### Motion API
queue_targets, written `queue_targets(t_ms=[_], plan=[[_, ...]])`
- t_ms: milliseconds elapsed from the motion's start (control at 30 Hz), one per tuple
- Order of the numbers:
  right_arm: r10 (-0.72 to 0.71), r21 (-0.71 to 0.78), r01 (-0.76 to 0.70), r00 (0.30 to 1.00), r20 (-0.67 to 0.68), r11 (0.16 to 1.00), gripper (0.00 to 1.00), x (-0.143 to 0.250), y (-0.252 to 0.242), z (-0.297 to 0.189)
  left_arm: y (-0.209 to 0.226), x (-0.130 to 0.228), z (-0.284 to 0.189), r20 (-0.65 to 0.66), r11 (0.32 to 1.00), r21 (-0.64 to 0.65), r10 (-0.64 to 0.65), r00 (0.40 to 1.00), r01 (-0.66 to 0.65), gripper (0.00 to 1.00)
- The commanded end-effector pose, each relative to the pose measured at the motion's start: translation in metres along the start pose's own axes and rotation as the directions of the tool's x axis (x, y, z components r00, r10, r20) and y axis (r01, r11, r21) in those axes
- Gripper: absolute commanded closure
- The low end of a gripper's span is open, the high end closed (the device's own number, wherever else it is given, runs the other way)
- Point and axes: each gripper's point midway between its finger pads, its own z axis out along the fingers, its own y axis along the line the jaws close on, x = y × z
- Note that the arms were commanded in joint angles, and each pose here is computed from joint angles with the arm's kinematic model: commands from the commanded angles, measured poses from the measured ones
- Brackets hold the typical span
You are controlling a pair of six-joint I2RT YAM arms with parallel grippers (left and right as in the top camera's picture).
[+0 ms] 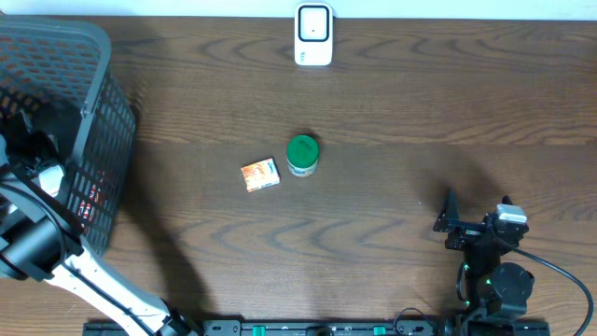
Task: Scan the item barcode
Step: 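Reach into the basket and grasp the white Panadol box with left gripper, then hold the Panadol box barcode up to the white scanner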
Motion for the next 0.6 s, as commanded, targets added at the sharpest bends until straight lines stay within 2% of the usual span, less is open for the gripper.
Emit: queue_targets(t_ms=[0, 167, 233, 333, 467, 567], plan=[[-0.013, 0.005, 0.013, 1.0, 0.004, 1.0, 0.01, 0.0, -0.001, 0.0, -0.011, -0.016, -0.067, 0.14, 0.997, 0.033, -0.075, 0.987, 0.071, 0.54], [-0.013, 0.005, 0.013, 1.0, 0.004, 1.0, 0.01, 0.0, -0.001, 0.0, -0.032, -0.029, -0.164, 0.349, 0.996, 0.087, -0.063, 0.935, 0.035, 0.55], [-0.013, 0.005, 0.013, 1.0, 0.004, 1.0, 0.01, 0.0, -0.001, 0.0, -0.048, -0.026, -0.243, 0.506, 0.991, 0.126, -0.098, 0.857, 0.039, 0.55], [-0.013, 0.005, 0.013, 1.0, 0.004, 1.0, 0.01, 0.0, -0.001, 0.0, -0.076, -0.013, -0.302, 0.601, 0.972, 0.235, -0.133, 0.788, -0.014, 0.55], [-0.013, 0.005, 0.013, 1.0, 0.004, 1.0, 0.01, 0.0, -0.001, 0.0, -0.138, 0.022, -0.377, 0.678, 0.878, 0.427, -0.151, 0.719, -0.218, 0.55], [-0.013, 0.005, 0.013, 1.0, 0.004, 1.0, 0.01, 0.0, -0.001, 0.0, -0.18, 0.055, -0.41, 0.683, 0.779, 0.522, -0.138, 0.717, -0.347, 0.55]])
